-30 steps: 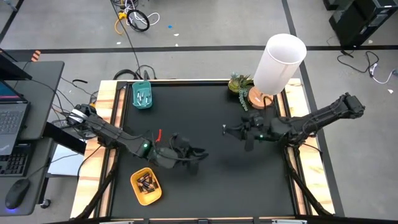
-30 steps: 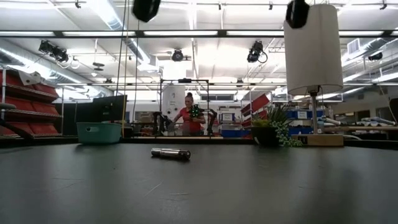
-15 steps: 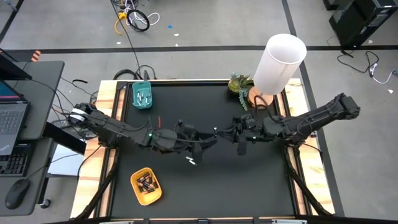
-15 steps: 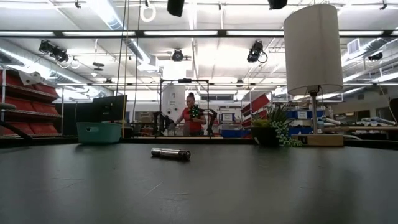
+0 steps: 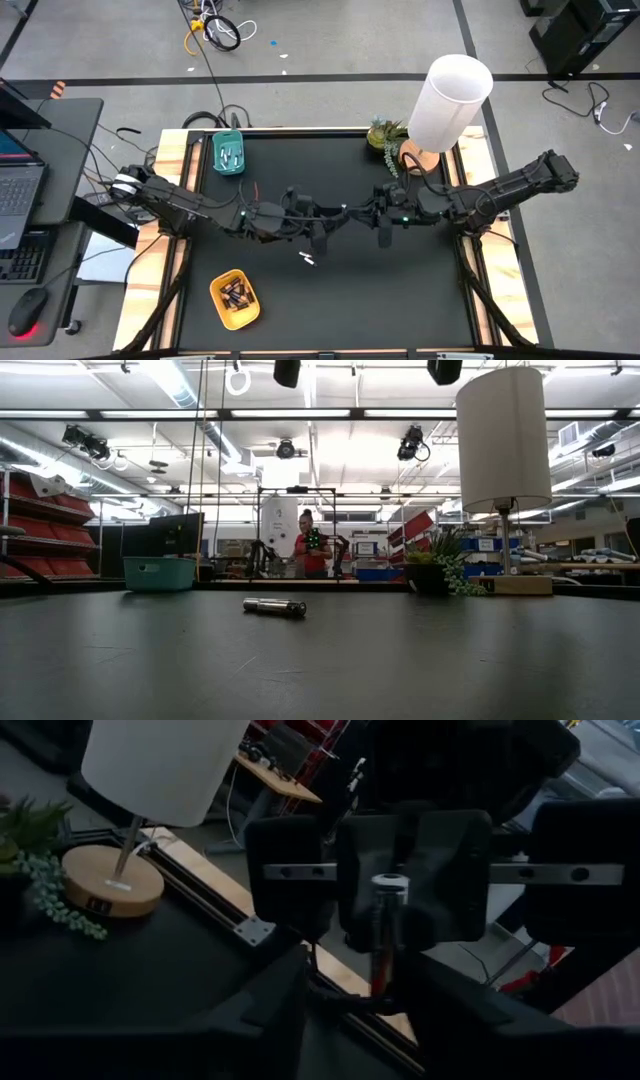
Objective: Sort batteries
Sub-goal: Put the silver battery into the blue bin
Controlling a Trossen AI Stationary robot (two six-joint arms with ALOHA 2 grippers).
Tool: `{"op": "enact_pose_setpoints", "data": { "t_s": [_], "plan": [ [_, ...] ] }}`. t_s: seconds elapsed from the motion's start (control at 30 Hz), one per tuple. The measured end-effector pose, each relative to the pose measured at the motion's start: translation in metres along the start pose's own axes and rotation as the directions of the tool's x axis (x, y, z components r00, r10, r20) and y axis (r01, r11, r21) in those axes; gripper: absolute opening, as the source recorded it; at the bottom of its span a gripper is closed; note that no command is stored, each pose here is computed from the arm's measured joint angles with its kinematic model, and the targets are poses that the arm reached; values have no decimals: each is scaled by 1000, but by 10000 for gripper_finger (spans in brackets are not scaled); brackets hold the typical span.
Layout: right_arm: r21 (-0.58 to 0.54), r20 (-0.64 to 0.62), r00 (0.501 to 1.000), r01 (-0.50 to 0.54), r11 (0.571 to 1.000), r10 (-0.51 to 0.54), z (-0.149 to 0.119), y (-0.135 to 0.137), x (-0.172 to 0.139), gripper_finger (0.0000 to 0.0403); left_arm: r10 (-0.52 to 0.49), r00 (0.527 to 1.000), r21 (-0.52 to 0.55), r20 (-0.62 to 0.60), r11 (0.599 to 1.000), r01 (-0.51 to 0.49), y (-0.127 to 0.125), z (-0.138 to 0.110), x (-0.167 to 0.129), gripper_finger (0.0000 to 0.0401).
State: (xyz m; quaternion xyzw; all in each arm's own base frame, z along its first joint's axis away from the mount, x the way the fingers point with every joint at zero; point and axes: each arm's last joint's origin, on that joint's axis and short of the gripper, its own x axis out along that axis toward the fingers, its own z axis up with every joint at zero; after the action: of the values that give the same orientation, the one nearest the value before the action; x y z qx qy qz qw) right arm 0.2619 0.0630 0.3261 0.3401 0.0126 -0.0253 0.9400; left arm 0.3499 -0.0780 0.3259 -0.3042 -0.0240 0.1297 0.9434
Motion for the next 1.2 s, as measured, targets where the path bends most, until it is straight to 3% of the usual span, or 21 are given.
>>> {"op": "enact_pose_setpoints", "data": {
  "t_s": [0.2,0.4,0.7,0.83,1.03,1.2],
  "plan": [
    [-1,-5,1000,23,1000,-23,-1,-2,0,0,5,1000,44,8,999,-6,6,5,4,39],
    [16,3,999,34,999,-34,1,-4,0,10,13,1000,71,21,997,-14,8,8,6,35],
    [57,2,999,39,998,-39,8,-13,4,101,64,998,65,26,996,-65,17,10,9,35],
    [58,4,998,58,997,-58,14,-18,2,123,83,996,70,26,994,-85,21,12,11,35],
    [53,-1,979,204,977,-205,28,-32,-18,122,251,967,121,44,960,-254,31,41,-13,35],
    [15,-1,945,327,945,-327,40,-46,-37,122,433,901,150,8,890,-430,55,72,-50,35]
  ]
}}
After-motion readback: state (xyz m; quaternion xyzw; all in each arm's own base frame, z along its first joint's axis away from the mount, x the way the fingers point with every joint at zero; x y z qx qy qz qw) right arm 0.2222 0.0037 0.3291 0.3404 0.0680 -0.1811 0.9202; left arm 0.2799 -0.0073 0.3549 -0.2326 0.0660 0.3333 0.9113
